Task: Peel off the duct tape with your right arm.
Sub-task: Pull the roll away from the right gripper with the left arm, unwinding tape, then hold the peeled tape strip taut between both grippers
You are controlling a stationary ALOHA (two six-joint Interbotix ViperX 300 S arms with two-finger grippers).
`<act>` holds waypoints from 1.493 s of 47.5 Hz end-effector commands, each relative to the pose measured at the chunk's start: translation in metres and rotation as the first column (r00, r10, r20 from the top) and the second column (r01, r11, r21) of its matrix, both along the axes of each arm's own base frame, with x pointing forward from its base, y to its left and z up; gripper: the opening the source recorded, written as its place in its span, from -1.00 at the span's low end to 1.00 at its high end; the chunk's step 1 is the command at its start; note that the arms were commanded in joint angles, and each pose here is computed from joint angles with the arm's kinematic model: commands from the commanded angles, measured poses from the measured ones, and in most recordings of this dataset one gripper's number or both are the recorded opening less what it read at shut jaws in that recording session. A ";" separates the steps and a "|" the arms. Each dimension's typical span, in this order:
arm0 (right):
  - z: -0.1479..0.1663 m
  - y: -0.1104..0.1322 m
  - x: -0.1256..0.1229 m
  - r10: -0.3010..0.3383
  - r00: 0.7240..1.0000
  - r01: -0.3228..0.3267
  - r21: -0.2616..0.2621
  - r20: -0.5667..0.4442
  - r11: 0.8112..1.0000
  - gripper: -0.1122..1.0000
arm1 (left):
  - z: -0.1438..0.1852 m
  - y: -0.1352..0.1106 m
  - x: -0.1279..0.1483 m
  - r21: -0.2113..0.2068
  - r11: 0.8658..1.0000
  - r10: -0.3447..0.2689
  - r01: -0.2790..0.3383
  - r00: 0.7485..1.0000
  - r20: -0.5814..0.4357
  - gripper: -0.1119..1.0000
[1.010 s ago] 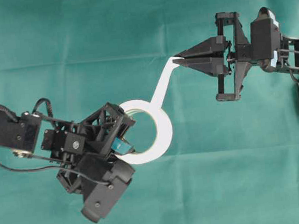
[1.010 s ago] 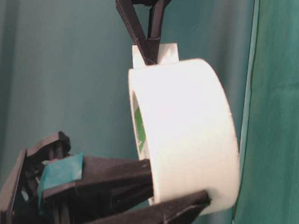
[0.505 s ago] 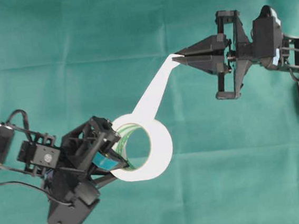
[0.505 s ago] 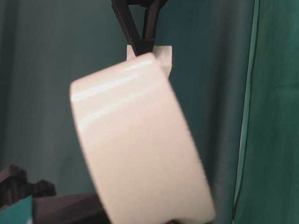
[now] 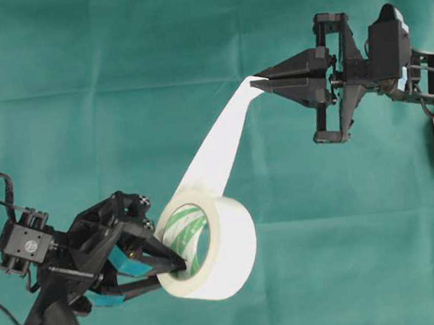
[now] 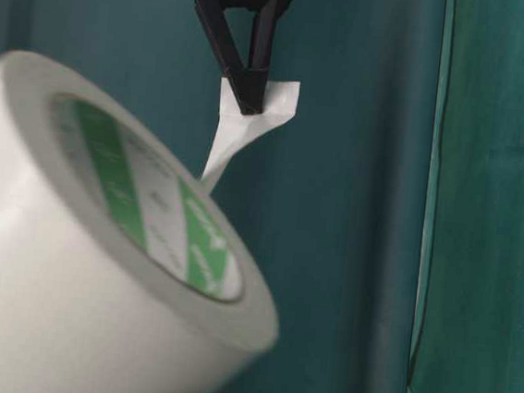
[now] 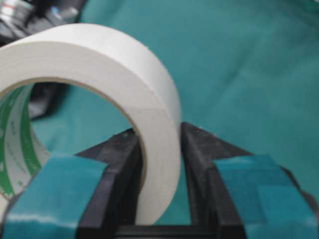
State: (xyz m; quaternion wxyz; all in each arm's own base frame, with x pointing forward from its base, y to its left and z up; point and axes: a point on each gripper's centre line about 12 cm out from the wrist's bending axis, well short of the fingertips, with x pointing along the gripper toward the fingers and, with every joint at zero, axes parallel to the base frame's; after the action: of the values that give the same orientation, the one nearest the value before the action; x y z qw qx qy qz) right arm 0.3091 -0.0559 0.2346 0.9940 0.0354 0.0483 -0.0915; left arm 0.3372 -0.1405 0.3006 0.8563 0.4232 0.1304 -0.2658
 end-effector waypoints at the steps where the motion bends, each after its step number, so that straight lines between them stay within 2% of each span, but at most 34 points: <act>1: 0.004 -0.011 -0.003 -0.041 0.999 0.041 0.016 0.018 0.999 -0.97 | 0.028 -0.016 -0.014 -0.039 0.997 -0.058 0.063 0.990 0.126 -0.42; 12: 0.002 -0.011 -0.004 -0.043 0.999 0.043 0.018 0.014 0.999 -0.97 | 0.041 -0.010 -0.026 -0.083 0.994 -0.051 0.078 0.958 0.283 -0.42; 20: 0.002 -0.011 -0.004 -0.045 0.999 0.044 0.018 0.014 0.999 -0.97 | 0.043 -0.007 -0.034 -0.113 0.990 -0.040 0.085 0.935 0.352 -0.42; 56: 0.001 -0.012 -0.005 -0.047 0.999 0.047 0.020 0.011 0.999 -0.97 | 0.044 -0.006 -0.035 -0.127 0.988 -0.032 0.086 0.924 0.381 -0.42; 71: -0.003 -0.011 -0.007 -0.046 0.999 0.046 0.022 -0.001 0.999 -0.97 | 0.057 -0.007 -0.036 -0.148 0.984 -0.022 0.098 0.896 0.443 -0.42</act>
State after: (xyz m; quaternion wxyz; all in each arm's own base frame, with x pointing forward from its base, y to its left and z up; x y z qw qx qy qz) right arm 0.3059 -0.0559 0.2316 0.9935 0.0416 0.0500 -0.0930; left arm 0.3133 -0.1332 0.3289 0.8891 0.4107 -0.0453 -0.1971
